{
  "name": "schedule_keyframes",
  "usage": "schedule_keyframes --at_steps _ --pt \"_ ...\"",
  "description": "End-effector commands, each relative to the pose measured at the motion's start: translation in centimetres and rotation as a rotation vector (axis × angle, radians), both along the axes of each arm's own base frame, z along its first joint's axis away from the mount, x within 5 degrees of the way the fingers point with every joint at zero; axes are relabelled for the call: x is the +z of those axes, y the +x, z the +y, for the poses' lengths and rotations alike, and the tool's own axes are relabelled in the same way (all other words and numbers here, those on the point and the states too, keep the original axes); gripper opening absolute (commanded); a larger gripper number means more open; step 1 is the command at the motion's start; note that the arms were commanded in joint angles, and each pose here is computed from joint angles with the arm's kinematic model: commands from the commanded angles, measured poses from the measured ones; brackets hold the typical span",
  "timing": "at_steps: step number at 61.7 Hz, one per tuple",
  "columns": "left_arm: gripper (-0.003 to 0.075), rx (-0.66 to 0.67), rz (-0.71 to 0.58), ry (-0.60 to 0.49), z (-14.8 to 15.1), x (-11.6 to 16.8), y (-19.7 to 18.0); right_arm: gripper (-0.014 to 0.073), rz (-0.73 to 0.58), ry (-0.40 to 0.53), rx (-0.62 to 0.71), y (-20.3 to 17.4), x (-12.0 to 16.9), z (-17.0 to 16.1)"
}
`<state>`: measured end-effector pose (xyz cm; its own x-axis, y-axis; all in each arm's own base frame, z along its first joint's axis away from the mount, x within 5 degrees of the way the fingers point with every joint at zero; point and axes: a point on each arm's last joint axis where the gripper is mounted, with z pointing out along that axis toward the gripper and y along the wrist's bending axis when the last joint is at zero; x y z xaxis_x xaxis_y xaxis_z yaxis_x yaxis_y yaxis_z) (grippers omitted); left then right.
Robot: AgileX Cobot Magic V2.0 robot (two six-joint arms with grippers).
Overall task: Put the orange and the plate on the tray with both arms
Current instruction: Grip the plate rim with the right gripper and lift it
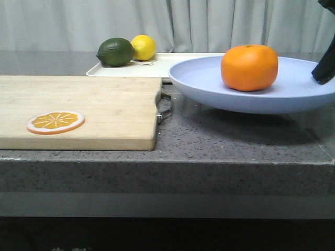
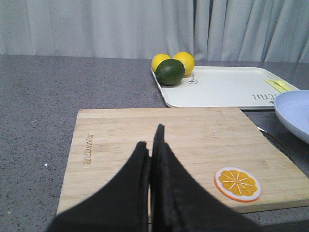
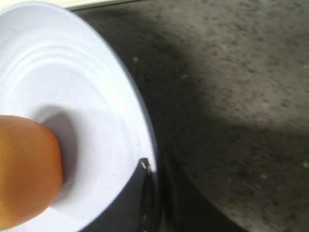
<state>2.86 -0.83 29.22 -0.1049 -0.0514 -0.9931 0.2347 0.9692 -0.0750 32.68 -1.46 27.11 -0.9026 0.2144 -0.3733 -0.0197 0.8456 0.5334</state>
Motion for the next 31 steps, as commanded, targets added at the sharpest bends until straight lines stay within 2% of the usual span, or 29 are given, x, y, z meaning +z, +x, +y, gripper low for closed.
schedule_keyframes --at_steps 1,15,31 --pt "-0.0018 0.001 -0.092 -0.039 0.0 1.5 0.0 -0.0119 -0.128 0.081 -0.016 0.2 3.7 0.4" --pt "-0.0018 0.001 -0.092 -0.039 0.0 1.5 0.0 -0.0111 -0.22 0.106 -0.053 1.8 6.9 0.2" --pt "-0.0018 0.001 -0.092 -0.039 0.0 1.5 0.0 -0.0111 -0.258 0.149 -0.108 7.0 9.7 0.1"
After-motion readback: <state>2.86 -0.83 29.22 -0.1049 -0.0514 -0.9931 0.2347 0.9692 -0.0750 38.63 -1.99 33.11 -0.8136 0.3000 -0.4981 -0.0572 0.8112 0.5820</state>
